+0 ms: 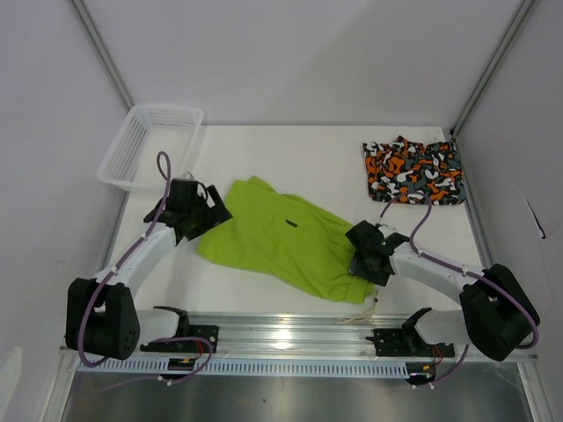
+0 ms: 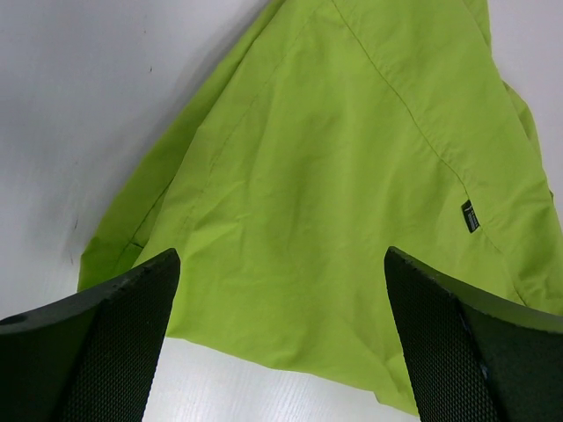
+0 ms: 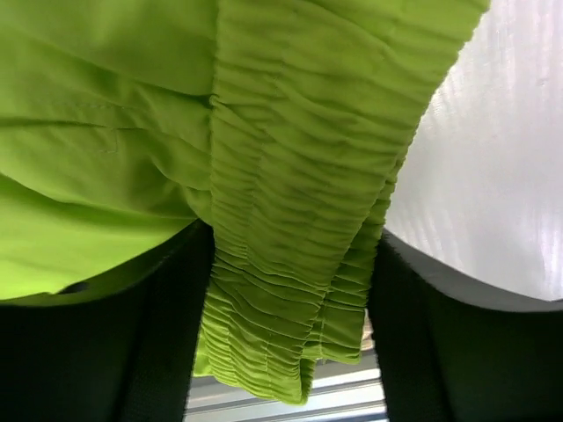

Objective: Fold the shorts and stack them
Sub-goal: Fold the shorts

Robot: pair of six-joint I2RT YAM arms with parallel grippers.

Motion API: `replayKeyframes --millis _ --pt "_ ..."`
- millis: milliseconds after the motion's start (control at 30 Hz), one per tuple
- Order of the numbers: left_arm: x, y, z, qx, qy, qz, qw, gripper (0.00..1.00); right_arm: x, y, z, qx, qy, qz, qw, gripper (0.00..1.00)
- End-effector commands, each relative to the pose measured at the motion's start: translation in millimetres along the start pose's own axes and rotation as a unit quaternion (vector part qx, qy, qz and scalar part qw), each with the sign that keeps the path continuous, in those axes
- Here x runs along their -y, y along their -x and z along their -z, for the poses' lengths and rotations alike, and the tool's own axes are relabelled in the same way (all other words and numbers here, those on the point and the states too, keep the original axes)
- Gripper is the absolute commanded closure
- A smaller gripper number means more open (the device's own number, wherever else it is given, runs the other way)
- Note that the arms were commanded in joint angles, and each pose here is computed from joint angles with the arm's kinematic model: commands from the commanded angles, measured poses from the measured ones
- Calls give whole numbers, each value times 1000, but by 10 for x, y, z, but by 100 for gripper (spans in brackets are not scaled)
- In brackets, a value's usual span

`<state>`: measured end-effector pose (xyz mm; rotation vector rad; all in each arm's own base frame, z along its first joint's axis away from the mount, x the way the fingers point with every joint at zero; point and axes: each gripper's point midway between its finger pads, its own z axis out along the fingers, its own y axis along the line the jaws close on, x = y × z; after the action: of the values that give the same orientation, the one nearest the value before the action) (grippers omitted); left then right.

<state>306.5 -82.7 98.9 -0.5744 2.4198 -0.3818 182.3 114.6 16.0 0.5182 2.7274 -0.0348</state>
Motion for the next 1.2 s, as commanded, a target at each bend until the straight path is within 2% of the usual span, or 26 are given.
replayKeyframes --millis 0,33,133,200,267,600,733,1000,1167 --pt "-39 -36 54 11 -1 -7 1000 1 49 -19 -65 12 -9 -10 1000 42" --pt "-28 -23 77 15 -3 -6 1000 1 54 -4 -50 17 -8 -12 1000 58" --pt "-79 -89 88 8 2 -7 1000 1 47 43 -21 25 -6 -14 1000 61" --pt "-149 -107 84 13 14 -5 1000 1 34 108 -7 33 -5 -16 999 67" --pt "-150 -122 90 10 13 -4 1000 1 44 179 -28 32 -4 -20 999 81" --pt "-213 -218 142 2 18 -2 1000 1 -65 707 -192 41 1 -29 999 77" --pt "-223 -336 103 -21 12 -2 1000 1 -138 871 -275 40 -1 -26 999 76" --pt "-270 -373 -224 -31 27 29 999 1 -223 900 -322 39 19 -19 999 76" --pt "-224 -240 -510 -4 20 82 996 1 -246 863 -269 40 41 -14 998 76"
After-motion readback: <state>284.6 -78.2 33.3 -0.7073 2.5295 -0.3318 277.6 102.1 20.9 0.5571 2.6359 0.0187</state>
